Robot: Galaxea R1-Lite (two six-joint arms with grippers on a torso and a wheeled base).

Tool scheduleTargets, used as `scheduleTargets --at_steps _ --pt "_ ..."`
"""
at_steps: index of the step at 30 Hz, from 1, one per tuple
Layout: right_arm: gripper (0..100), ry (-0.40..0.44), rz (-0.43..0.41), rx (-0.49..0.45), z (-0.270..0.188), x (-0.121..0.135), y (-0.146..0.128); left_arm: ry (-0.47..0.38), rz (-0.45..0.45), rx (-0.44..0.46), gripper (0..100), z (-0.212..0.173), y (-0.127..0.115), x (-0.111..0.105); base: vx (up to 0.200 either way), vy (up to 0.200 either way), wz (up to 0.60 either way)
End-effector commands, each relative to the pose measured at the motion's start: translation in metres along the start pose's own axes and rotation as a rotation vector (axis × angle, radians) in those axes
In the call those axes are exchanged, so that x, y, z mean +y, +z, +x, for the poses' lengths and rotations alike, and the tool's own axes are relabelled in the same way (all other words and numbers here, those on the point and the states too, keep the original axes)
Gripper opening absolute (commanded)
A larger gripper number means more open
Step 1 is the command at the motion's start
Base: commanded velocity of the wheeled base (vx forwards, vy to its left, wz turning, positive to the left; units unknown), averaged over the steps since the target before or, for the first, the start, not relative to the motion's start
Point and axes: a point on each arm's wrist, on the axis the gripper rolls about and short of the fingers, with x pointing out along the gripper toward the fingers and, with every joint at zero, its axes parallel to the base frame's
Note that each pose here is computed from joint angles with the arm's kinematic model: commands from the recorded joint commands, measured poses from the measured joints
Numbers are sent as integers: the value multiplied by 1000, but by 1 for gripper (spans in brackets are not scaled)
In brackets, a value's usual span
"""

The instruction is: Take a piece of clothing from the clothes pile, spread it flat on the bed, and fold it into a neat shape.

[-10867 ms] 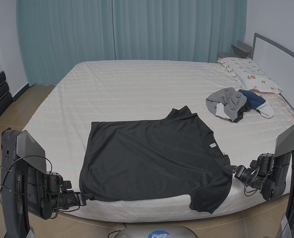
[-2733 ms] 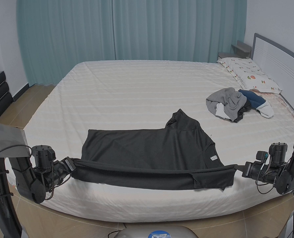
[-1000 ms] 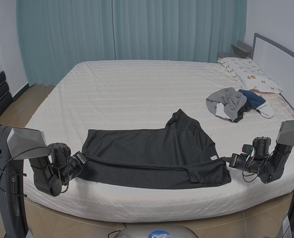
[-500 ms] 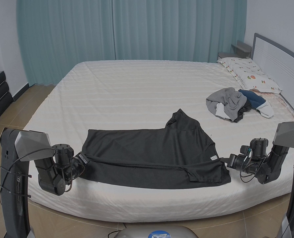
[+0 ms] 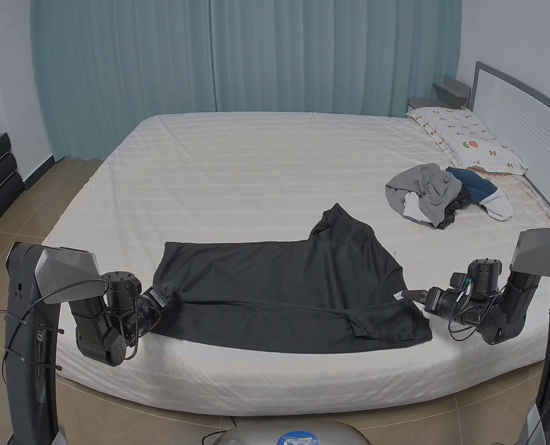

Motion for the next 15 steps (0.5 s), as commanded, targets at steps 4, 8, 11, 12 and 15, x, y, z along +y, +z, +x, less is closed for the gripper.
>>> scheduleTargets --at_steps 4,8,11,12,15 --pt "100 12 107 -70 -47 22 18 -10 -58 -45 100 -15 21 -5 0 0 0" --pt "100 7 217 -74 -74 34 13 -32 -98 -96 100 -30 41 -11 0 0 0" --pt "100 22 341 -73 -86 39 12 -51 -155 -124 100 -40 51 -15 0 0 0" --pt "100 26 379 -69 -87 39 12 -54 -178 -129 100 -42 54 -16 0 0 0" --pt "100 41 453 -48 -85 37 10 -69 -242 -133 100 -48 59 -16 0 0 0"
